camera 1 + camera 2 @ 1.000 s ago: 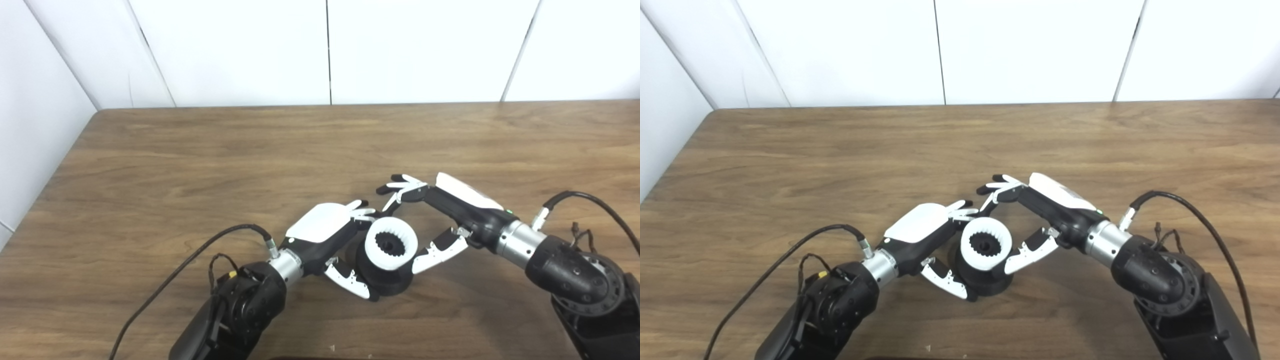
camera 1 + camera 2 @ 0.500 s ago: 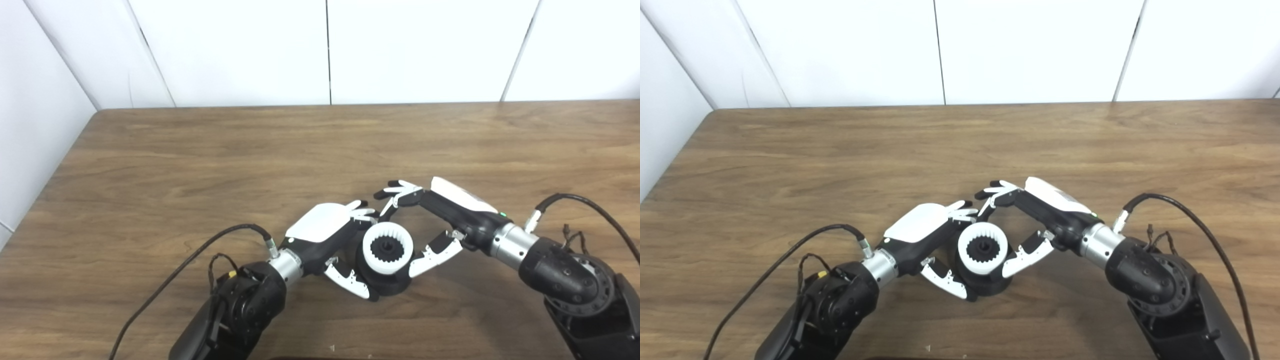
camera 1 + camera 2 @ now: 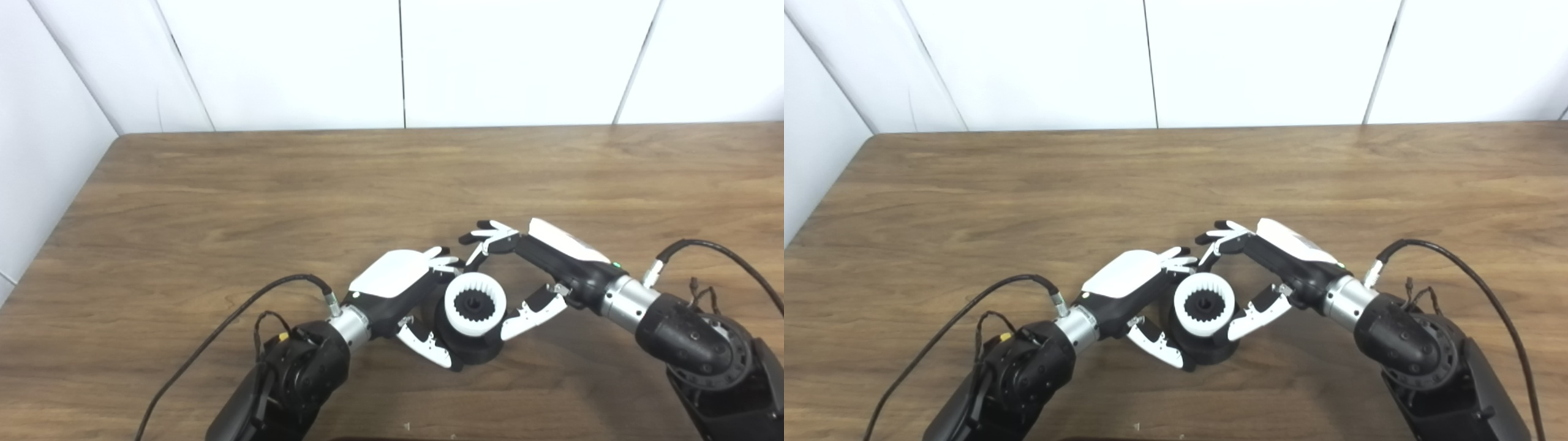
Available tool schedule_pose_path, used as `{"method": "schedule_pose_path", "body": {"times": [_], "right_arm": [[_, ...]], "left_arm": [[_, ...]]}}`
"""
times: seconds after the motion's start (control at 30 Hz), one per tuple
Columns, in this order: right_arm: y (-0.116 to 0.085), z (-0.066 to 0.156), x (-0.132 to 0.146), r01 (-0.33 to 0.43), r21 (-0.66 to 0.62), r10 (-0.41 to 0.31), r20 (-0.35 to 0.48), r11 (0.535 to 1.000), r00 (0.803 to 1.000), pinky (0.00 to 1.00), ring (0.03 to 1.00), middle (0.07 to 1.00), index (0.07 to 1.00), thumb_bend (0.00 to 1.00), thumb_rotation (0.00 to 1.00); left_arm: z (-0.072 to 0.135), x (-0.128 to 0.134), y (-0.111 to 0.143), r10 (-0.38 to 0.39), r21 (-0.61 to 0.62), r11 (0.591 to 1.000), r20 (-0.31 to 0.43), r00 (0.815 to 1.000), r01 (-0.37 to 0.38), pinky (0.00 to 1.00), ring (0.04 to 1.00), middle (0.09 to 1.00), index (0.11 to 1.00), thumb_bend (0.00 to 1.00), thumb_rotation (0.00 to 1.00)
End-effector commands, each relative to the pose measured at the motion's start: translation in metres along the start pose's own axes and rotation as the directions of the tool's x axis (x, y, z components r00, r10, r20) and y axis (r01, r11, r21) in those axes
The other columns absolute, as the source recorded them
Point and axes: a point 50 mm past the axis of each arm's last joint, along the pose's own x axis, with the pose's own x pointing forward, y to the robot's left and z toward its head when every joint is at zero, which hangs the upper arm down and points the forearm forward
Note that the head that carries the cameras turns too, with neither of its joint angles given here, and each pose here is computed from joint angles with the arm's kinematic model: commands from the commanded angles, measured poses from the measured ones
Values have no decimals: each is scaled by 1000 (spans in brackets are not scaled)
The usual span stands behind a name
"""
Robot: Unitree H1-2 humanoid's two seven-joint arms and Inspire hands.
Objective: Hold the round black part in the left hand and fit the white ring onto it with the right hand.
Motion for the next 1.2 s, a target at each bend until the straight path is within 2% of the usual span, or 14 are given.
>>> {"method": "schedule_pose_path", "body": {"times": [0.0, 0.8, 1.17], "right_arm": [[-11, 4, 2, 43, -32, -42, 32, 999, 999, 864, 983, 884, 490, 520, 168], [-4, -9, 3, 29, -39, -29, 5, 999, 1000, 866, 982, 878, 490, 521, 166], [3, -11, 5, 18, -82, -18, 3, 996, 1000, 876, 986, 879, 492, 519, 169]], "left_arm": [[-2, -2, 5, 13, 11, 1000, -4, 1000, -13, 932, 994, 924, 626, 802, 280], [2, -4, 7, 11, 7, 1000, -11, 1000, -11, 918, 999, 928, 636, 799, 277], [3, -2, 8, 18, 8, 1000, -6, 1000, -18, 920, 998, 925, 628, 802, 276]]}}
